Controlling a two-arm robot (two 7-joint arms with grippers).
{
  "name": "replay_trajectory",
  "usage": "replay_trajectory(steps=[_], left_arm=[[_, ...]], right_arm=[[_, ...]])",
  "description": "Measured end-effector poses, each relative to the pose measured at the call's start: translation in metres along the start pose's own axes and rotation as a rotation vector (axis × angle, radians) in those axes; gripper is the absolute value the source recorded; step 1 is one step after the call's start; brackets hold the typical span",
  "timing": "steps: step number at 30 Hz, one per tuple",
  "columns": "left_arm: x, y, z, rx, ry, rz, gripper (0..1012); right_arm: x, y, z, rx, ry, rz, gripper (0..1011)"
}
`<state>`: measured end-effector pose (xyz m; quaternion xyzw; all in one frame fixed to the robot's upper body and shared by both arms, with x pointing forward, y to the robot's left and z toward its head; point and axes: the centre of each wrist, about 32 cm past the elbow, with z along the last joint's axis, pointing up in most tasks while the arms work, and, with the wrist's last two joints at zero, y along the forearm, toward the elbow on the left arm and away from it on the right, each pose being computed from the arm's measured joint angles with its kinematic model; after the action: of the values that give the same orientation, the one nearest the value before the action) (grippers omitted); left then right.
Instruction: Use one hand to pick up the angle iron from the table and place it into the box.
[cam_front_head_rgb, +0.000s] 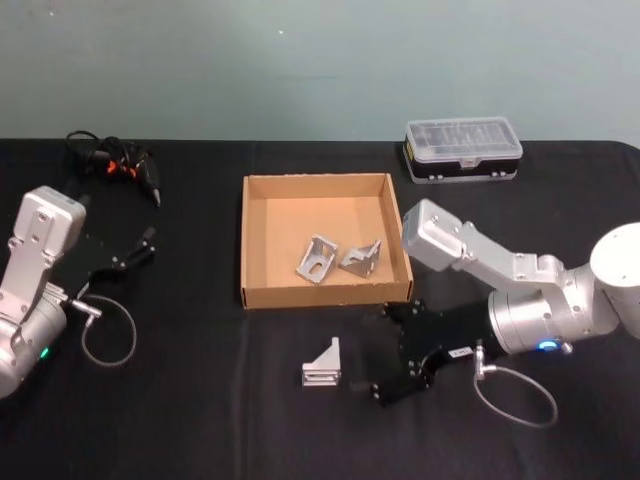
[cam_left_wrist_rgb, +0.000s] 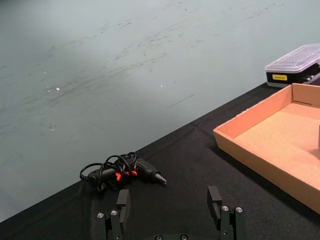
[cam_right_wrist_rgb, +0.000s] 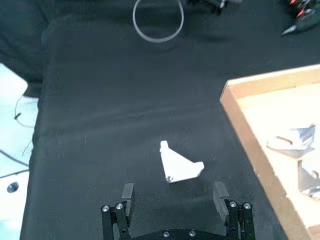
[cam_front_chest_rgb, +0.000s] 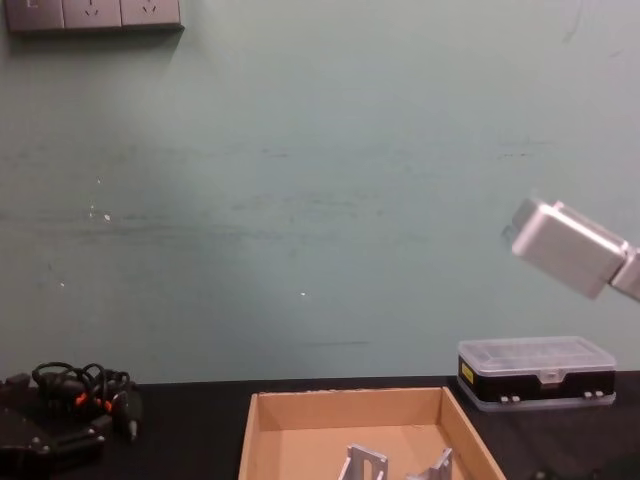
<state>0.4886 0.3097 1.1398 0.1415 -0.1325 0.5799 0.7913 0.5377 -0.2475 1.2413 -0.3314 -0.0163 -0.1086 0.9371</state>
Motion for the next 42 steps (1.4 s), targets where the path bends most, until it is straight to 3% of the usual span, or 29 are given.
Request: replay_trajectory(steps=[15, 33, 42], left_arm=[[0.0, 0.0, 0.0, 0.0, 0.0, 0.0, 1011], [0.0, 0.0, 0.0, 0.0, 0.0, 0.0, 1011], [0.0, 0.0, 0.0, 0.0, 0.0, 0.0, 1011]], right_arm=[[0.01, 0.017, -0.004, -0.051, 0.003, 0.022, 1003], [0.028, 0.036, -0.002, -0.046, 0.005, 0.029, 1003], [0.03, 0.047, -0.001, -0.042, -0.002, 0.05, 1003]])
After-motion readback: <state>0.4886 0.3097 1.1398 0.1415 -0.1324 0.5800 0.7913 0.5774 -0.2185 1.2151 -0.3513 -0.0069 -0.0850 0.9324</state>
